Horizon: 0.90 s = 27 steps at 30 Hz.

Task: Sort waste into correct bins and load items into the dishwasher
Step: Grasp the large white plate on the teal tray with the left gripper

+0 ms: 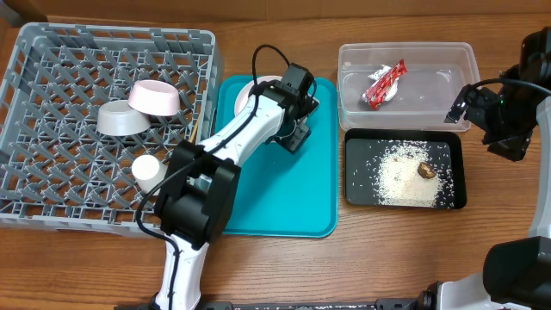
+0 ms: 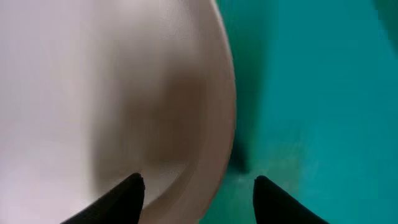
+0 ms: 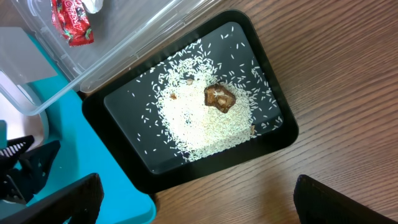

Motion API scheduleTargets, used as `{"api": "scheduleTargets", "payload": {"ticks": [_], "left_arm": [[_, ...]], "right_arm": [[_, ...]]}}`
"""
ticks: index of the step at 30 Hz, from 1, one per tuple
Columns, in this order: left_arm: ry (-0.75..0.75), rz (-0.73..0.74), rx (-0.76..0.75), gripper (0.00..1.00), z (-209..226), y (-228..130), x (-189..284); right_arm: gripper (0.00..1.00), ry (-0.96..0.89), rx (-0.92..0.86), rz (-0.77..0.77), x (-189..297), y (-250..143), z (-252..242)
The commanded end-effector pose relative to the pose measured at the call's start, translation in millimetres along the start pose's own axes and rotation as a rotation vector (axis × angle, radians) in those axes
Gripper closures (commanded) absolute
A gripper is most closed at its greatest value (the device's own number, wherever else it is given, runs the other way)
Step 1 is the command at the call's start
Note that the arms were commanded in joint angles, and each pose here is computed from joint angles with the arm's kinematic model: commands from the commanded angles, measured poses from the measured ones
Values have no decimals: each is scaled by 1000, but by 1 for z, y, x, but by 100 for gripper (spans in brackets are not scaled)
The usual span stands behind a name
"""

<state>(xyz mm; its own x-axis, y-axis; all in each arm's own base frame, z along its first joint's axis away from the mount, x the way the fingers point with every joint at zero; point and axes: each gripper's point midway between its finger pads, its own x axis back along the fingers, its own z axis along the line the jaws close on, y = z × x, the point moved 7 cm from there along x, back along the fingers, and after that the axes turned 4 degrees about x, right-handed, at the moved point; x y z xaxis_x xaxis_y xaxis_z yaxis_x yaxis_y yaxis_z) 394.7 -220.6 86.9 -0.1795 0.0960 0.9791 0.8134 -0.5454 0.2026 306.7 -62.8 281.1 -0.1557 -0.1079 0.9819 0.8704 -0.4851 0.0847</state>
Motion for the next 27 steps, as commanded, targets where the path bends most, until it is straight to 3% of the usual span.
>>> {"api": "scheduleTargets", "payload": {"ticks": [1,3,8,16,27], "left_arm": [[14,10,-8,64,1,0,0],[11,21,1,79,1,-2,0],[-3,32,16,96,-1,-4,0],[-3,15,55,96,-3,10,25],[-2,-173,216,96,19,57,140]], "right_arm": [[0,7,1,-22,6,-1,0],[0,7,1,-22,6,-1,0],[0,7,1,-22,6,-1,0],[0,7,1,-22,6,-1,0],[0,6,0,-19,6,-2,-1]]}}
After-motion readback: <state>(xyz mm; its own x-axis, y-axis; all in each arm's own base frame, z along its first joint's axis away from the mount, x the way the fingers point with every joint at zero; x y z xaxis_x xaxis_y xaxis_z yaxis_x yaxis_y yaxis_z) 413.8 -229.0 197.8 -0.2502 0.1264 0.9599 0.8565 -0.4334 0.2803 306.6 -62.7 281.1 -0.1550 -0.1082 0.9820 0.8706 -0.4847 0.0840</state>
